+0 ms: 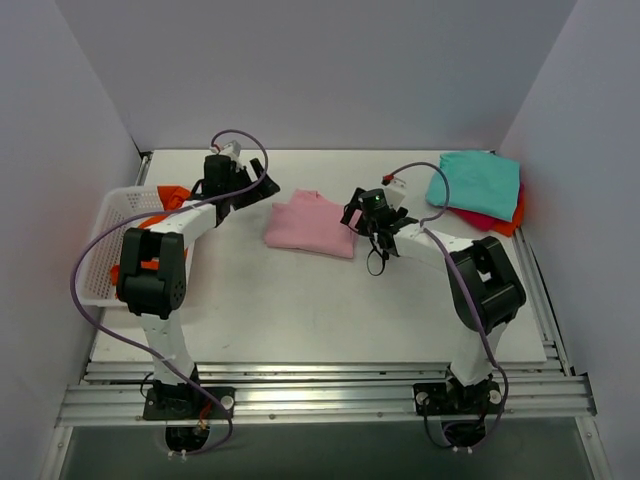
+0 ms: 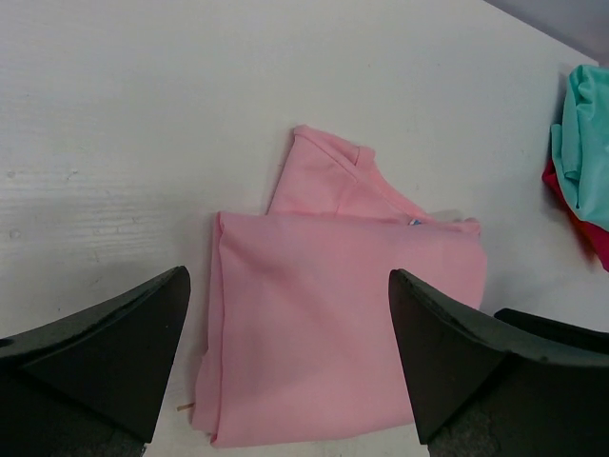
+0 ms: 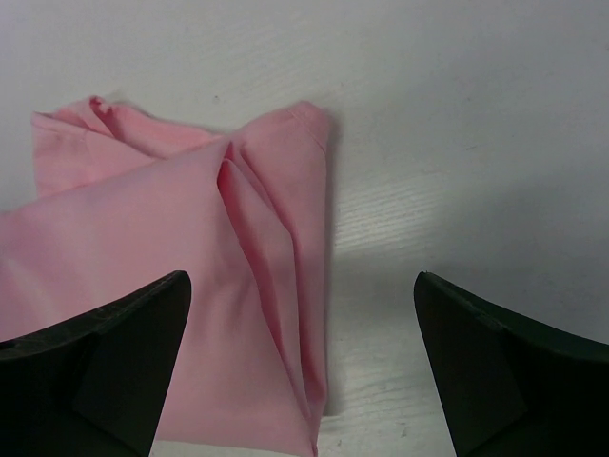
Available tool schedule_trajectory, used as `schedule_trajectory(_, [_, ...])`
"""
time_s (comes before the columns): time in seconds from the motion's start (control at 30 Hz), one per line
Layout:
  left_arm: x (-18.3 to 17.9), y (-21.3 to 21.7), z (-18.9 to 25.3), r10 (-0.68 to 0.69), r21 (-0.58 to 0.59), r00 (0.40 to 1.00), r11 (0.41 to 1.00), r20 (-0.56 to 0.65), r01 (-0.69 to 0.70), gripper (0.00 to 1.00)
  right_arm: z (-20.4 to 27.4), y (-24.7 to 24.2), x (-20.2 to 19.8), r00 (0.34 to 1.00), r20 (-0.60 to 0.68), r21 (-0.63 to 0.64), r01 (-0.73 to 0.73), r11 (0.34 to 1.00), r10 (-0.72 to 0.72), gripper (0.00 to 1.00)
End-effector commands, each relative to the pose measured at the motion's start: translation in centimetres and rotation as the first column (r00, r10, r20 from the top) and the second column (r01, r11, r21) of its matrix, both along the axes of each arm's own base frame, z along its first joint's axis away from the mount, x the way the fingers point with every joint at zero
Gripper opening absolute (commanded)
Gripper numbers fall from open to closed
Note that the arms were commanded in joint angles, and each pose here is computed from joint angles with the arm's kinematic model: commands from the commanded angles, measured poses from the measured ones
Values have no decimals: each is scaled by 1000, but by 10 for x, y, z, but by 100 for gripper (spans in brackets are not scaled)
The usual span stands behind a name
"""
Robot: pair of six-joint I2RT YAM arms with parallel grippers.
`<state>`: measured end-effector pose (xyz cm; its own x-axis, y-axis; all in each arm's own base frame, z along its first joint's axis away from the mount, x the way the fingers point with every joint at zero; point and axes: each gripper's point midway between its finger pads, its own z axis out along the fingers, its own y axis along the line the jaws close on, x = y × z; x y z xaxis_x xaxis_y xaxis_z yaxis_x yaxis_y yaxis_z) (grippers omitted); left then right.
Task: Fold and stack the t-shirts
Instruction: Fold the long partially folded tshirt into a neat square, then put the neatly folded tshirt into the corner of the board with the right arm
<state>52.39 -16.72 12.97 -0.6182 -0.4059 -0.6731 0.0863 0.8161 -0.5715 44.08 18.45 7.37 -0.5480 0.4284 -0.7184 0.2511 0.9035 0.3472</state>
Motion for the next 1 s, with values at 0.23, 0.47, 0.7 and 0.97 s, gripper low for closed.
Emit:
schedule_trajectory(0.23, [18,-10,20,-19,-56,995,998,103,25,94,-63,23,2,998,-50,56,-40,998,42,100])
schedule_trajectory(0.47, [21,-12,2,-27,-49,997,998,76,31,94,-92,41,4,995,-75,95,-66,993,73,100])
schedule_trajectory(0.7, [21,-11,-12,-36,-40,998,998,56,38,94,-107,67,10,987,-63,159,-133,978,145,49])
schedule_trajectory(0.97, [12,-11,-21,-29,-72,999,997,39,31,94,-46,78,64,987,1,117,-162,980,163,0])
